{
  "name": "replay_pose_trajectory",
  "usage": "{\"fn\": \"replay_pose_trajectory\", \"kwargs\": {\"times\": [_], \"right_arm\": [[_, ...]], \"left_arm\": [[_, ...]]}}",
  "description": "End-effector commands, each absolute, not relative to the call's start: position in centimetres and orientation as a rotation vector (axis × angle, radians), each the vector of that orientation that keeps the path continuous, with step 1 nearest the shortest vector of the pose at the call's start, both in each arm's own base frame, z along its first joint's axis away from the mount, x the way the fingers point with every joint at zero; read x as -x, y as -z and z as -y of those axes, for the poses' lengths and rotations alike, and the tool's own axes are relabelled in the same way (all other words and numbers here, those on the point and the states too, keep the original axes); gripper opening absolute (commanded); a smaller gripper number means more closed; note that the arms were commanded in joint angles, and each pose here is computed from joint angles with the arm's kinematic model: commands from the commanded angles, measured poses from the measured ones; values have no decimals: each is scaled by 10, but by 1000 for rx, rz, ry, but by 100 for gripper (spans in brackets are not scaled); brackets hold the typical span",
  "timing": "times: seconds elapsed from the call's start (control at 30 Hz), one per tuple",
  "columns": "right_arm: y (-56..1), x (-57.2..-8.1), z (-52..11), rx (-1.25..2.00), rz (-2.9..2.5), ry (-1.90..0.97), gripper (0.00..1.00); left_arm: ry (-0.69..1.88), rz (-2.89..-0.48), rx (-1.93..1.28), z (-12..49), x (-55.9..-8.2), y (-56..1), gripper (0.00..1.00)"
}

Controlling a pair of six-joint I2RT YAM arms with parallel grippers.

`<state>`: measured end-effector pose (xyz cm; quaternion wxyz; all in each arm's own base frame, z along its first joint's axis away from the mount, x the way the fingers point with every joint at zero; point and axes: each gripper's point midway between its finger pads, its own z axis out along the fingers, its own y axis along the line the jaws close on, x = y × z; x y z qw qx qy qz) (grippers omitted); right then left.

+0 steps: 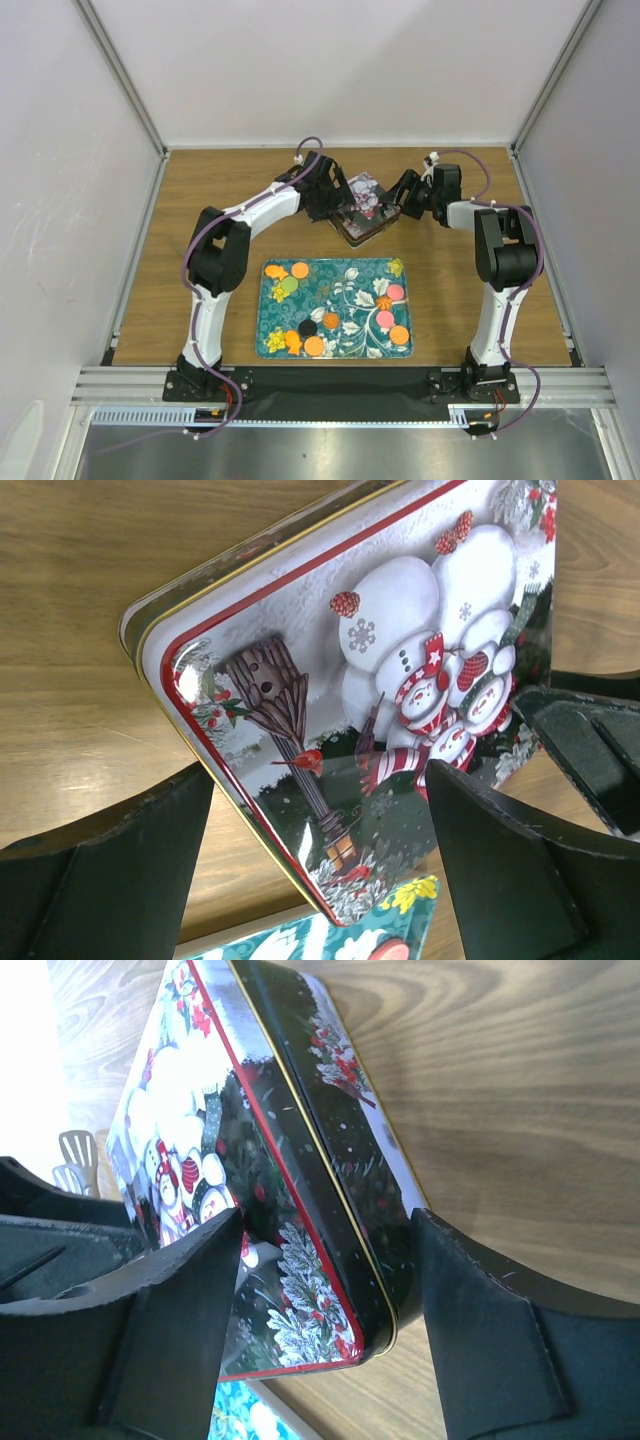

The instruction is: Pack the cookies

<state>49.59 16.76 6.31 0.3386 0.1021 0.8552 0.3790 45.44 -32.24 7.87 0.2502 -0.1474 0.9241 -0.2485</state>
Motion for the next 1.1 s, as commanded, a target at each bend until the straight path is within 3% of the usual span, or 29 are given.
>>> {"fn": "replay_pose_trajectory", "kwargs": {"times": [0.0,0.3,0.47,0.8,1.07], "right_arm": [[-95,-477,-202,-178,-2193,-1122,71],[-89,-464,-216,-166,-2239,-1130,67],[-82,-454,-219,-177,-2287,-1114,59],[-71,-427,-255,-142,-2359,-1154,59],[-71,-391,-294,20,-2403,-1149,64]], "left_arm": [[735,-2464,301,338,-464,-104,92],[745,-2529,296,335,-460,-80,90],[690,-2562,362,314,-461,-60,87],[581,-2612,353,293,-468,-38,81],[403,-2621,207,268,-493,-41,84]]}}
